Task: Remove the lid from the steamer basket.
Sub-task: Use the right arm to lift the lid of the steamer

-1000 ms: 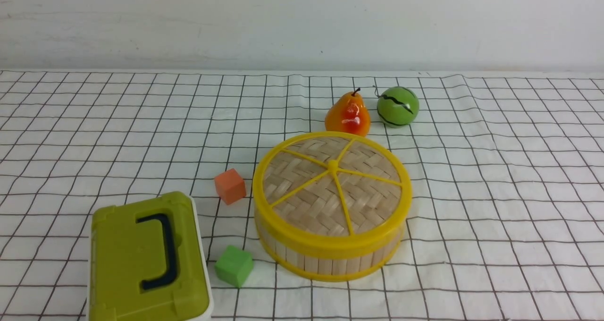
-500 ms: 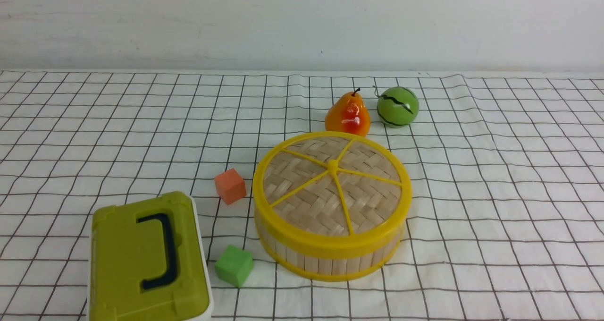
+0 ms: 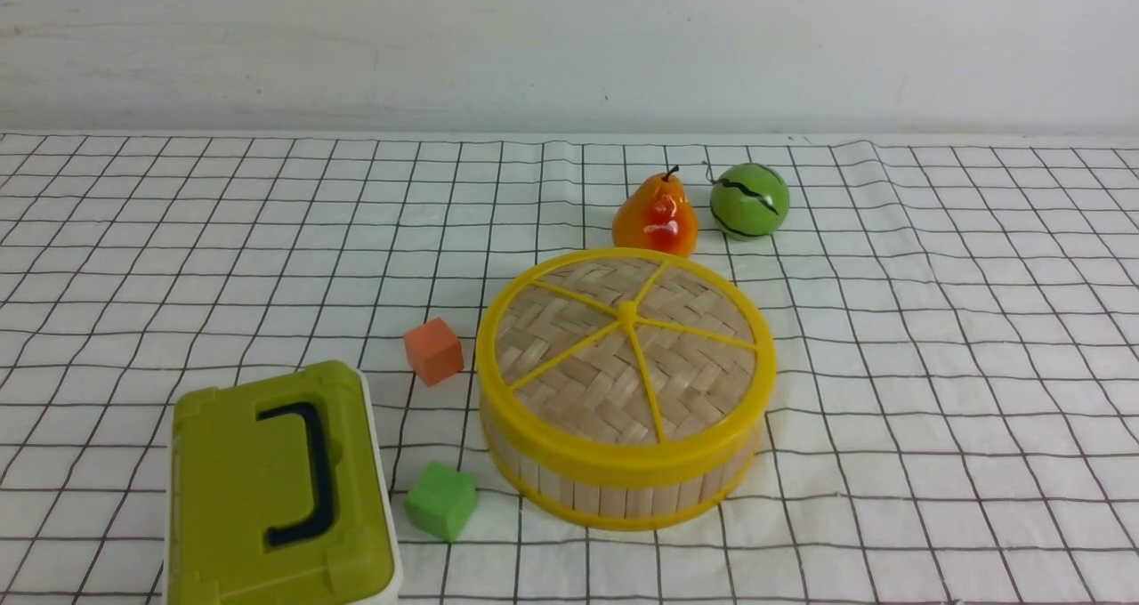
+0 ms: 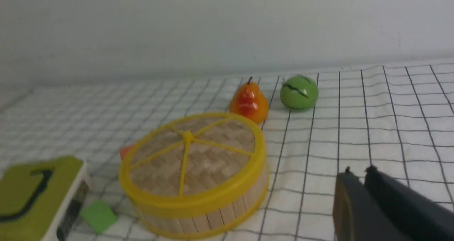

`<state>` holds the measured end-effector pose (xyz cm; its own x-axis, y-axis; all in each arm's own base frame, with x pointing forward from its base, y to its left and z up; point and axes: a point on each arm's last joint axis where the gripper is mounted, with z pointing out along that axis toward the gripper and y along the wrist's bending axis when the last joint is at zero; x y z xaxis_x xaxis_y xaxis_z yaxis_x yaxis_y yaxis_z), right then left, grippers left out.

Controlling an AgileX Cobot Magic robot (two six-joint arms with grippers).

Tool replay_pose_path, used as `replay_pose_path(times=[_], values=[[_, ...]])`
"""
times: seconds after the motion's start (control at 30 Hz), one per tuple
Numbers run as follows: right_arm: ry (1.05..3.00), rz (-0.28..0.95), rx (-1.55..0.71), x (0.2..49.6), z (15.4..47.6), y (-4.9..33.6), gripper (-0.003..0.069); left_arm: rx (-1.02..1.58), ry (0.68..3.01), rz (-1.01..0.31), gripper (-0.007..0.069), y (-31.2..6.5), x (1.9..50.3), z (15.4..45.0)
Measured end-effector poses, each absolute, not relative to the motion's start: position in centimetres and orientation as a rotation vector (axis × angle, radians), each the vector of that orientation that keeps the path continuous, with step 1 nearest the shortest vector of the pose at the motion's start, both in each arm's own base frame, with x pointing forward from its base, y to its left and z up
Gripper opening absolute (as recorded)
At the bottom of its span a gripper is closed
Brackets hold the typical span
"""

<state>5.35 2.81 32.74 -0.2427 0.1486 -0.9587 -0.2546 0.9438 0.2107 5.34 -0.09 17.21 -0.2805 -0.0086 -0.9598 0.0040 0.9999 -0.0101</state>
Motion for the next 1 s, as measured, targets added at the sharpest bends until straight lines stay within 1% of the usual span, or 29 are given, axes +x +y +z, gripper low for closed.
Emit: replay_pose_path(times=[0.07, 0.1, 0.13, 0.17, 0.2, 0.27, 0.33, 0.37, 0.4, 0.43, 0.47, 0.57, 0.63, 0.73, 0.77, 0.8, 0.83, 0.9, 0.93, 1.0], values=[[1.915, 0.333, -0.212, 6.9, 34.9, 3.0, -0.0014, -0.003, 1.855, -0.012, 0.0239, -0.1, 5.3, 17.2], [1.994, 0.323, -0.294, 7.8, 36.2, 3.2, -0.0018, -0.003, 1.855, -0.012, 0.0239, -0.1, 5.3, 17.2], [2.006, 0.324, -0.297, 8.1, 36.1, 3.2, -0.0018, -0.003, 1.855, -0.012, 0.0239, -0.1, 5.3, 17.2], [2.078, 0.338, -0.382, 9.4, 37.4, 3.5, -0.0018, -0.003, 1.855, -0.012, 0.0239, -0.1, 5.3, 17.2], [2.114, 0.351, -0.413, 10.4, 37.8, 3.6, -0.0018, -0.003, 1.855, -0.012, 0.0239, -0.1, 5.3, 17.2], [2.147, 0.362, -0.501, 12.3, 39.1, 4.2, -0.0017, -0.003, 1.855, -0.012, 0.0239, -0.1, 5.3, 17.2], [2.181, 0.360, -0.573, 14.1, 39.8, 4.8, -0.0015, -0.003, 1.855, -0.012, 0.0239, -0.1, 5.3, 17.2], [2.177, 0.356, -0.592, 14.3, 40.1, 5.0, -0.0015, -0.003, 1.855, -0.012, 0.0239, -0.1, 5.3, 17.2], [2.219, 0.355, -0.663, 16.1, 40.5, 5.9, -0.0015, -0.003, 1.855, -0.012, 0.0239, -0.1, 5.3, 17.2], [2.231, 0.354, -0.700, 16.9, 41.0, 6.4, -0.0014, -0.003, 1.855, -0.012, 0.0239, -0.1, 5.3, 17.2], [2.244, 0.361, -0.715, 17.3, 40.8, 6.7, -0.0013, -0.003, 1.855, -0.012, 0.0239, -0.1, 5.3, 17.2], [2.326, 0.365, -0.839, 20.9, 40.9, 9.7, -0.0010, -0.003, 1.855, -0.012, 0.0239, -0.1, 5.3, 17.2], [2.350, 0.366, -0.853, 21.9, 40.7, 10.6, -0.0008, -0.003, 1.855, -0.012, 0.0239, -0.1, 5.3, 17.2], [2.423, 0.388, -0.871, 25.7, 40.0, 13.8, 0.0008, -0.003, 1.855, -0.012, 0.0239, -0.1, 5.3, 17.2], [2.433, 0.389, -0.874, 25.9, 39.7, 14.0, 0.0010, -0.003, 1.855, -0.012, 0.0239, -0.1, 5.3, 17.2], [2.461, 0.394, -0.911, 27.4, 39.2, 15.5, 0.0037, -0.003, 1.855, -0.012, 0.0239, -0.1, 5.3, 17.2], [2.475, 0.395, -0.916, 27.9, 38.8, 15.8, 0.0041, -0.003, 1.855, -0.012, 0.0239, -0.1, 5.3, 17.2], [2.512, 0.386, -0.957, 30.4, 37.4, 18.1, 0.0114, -0.003, 1.855, -0.012, 0.0239, -0.1, 5.3, 17.2], [2.507, 0.384, -0.958, 30.6, 37.5, 18.2, 0.0121, -0.003, 1.855, -0.012, 0.0239, -0.1, 5.3, 17.2], [2.546, 0.381, -0.940, 33.3, 35.7, 20.3, 0.0234, -0.003, 1.855, -0.012, 0.0239, -0.1, 5.3, 17.2]])
